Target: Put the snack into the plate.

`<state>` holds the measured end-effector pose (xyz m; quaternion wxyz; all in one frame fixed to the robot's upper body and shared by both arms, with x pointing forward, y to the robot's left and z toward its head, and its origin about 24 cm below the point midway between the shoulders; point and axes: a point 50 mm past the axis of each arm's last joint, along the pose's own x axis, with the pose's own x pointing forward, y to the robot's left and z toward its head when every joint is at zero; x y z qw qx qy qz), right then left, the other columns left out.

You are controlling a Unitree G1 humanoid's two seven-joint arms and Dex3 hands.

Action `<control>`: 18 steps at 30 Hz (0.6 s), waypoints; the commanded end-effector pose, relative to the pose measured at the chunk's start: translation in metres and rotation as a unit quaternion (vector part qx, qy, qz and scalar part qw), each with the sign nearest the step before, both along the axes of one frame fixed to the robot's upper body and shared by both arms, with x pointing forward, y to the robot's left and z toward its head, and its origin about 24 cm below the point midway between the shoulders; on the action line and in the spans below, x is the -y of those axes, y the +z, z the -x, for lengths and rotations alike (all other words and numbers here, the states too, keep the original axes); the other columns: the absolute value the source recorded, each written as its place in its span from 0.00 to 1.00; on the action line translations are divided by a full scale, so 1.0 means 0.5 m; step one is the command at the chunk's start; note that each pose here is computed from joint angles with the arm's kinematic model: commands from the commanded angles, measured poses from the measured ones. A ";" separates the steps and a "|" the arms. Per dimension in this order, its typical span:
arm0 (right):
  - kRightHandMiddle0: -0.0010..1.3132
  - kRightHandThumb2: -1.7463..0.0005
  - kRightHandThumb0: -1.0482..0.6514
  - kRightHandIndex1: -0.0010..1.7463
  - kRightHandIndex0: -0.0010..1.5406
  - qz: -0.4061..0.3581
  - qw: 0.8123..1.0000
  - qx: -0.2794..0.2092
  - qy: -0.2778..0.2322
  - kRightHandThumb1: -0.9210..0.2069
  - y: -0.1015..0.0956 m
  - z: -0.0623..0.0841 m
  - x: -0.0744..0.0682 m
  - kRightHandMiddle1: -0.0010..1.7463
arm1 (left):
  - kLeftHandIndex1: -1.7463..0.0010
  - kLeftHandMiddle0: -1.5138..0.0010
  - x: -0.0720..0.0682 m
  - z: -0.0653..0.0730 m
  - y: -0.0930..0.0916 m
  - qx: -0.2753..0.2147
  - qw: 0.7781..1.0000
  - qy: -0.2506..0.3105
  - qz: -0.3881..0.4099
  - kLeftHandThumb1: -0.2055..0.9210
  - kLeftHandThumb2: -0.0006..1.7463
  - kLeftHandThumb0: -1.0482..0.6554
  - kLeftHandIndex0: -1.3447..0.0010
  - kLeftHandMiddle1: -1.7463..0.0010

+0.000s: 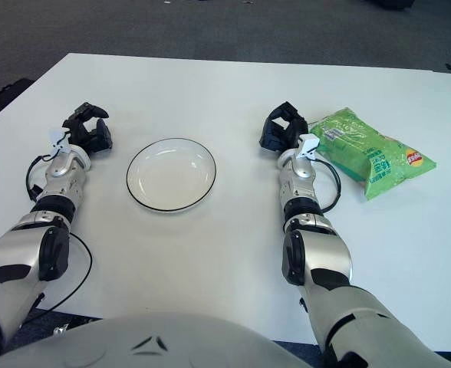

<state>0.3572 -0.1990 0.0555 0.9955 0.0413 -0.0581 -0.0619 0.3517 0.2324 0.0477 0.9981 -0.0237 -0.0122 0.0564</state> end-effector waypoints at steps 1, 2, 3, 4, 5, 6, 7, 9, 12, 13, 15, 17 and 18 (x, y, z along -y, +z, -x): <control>0.50 0.21 0.32 1.00 0.67 0.030 0.999 -0.034 -0.011 0.59 -0.040 0.020 -0.003 1.00 | 0.00 0.13 -0.001 0.028 -0.062 -0.070 0.997 0.014 0.021 0.43 0.78 0.33 0.52 0.00; 0.50 0.21 0.32 1.00 0.67 0.045 0.998 -0.031 -0.014 0.59 -0.039 0.021 -0.004 1.00 | 0.00 0.13 -0.002 0.028 -0.062 -0.070 0.997 0.015 0.022 0.43 0.78 0.33 0.52 0.00; 0.50 0.21 0.32 1.00 0.67 0.080 0.996 -0.026 -0.022 0.58 -0.037 0.023 -0.005 1.00 | 0.00 0.13 -0.001 0.028 -0.063 -0.071 0.997 0.018 0.022 0.43 0.78 0.33 0.52 0.00; 0.49 0.22 0.32 1.00 0.67 0.105 0.994 -0.021 -0.028 0.57 -0.036 0.025 -0.006 1.00 | 0.00 0.14 -0.001 0.028 -0.063 -0.072 0.997 0.020 0.022 0.43 0.78 0.33 0.52 0.00; 0.49 0.22 0.33 1.00 0.67 0.138 0.990 -0.016 -0.036 0.57 -0.034 0.026 -0.007 1.00 | 0.00 0.14 -0.001 0.028 -0.064 -0.072 0.997 0.022 0.023 0.43 0.78 0.33 0.52 0.00; 0.48 0.23 0.33 1.00 0.66 0.158 0.986 -0.013 -0.041 0.55 -0.033 0.027 -0.008 1.00 | 0.00 0.14 0.000 0.029 -0.064 -0.072 0.997 0.024 0.023 0.43 0.78 0.33 0.52 0.00; 0.47 0.24 0.33 1.00 0.66 0.181 0.982 -0.010 -0.048 0.55 -0.032 0.028 -0.009 1.00 | 0.00 0.14 0.000 0.029 -0.065 -0.073 0.997 0.025 0.024 0.43 0.78 0.33 0.52 0.00; 0.46 0.25 0.33 1.00 0.65 0.206 0.977 -0.006 -0.057 0.53 -0.031 0.029 -0.009 1.00 | 0.00 0.14 0.000 0.029 -0.065 -0.072 0.997 0.026 0.024 0.43 0.78 0.33 0.52 0.00; 0.45 0.27 0.34 1.00 0.64 0.252 0.965 0.006 -0.074 0.51 -0.025 0.029 -0.010 1.00 | 0.00 0.14 0.000 0.029 -0.065 -0.071 0.997 0.029 0.024 0.43 0.78 0.32 0.52 0.00; 0.45 0.27 0.34 1.00 0.64 0.267 0.960 0.012 -0.079 0.51 -0.021 0.028 -0.009 1.00 | 0.00 0.14 0.000 0.029 -0.065 -0.071 0.997 0.029 0.025 0.43 0.78 0.32 0.52 0.00; 0.44 0.28 0.34 1.00 0.63 0.290 0.953 0.025 -0.088 0.49 -0.009 0.025 -0.003 1.00 | 0.00 0.14 0.000 0.030 -0.065 -0.070 0.997 0.029 0.025 0.43 0.78 0.32 0.52 0.00; 0.43 0.29 0.35 1.00 0.63 0.314 0.943 0.047 -0.098 0.48 0.007 0.025 0.002 1.00 | 0.00 0.14 -0.001 0.030 -0.065 -0.070 0.997 0.029 0.025 0.42 0.78 0.32 0.52 0.00; 0.42 0.30 0.35 1.00 0.63 0.324 0.939 0.057 -0.102 0.47 0.014 0.025 0.003 1.00 | 0.00 0.14 -0.002 0.031 -0.065 -0.070 0.997 0.029 0.025 0.42 0.79 0.32 0.52 0.00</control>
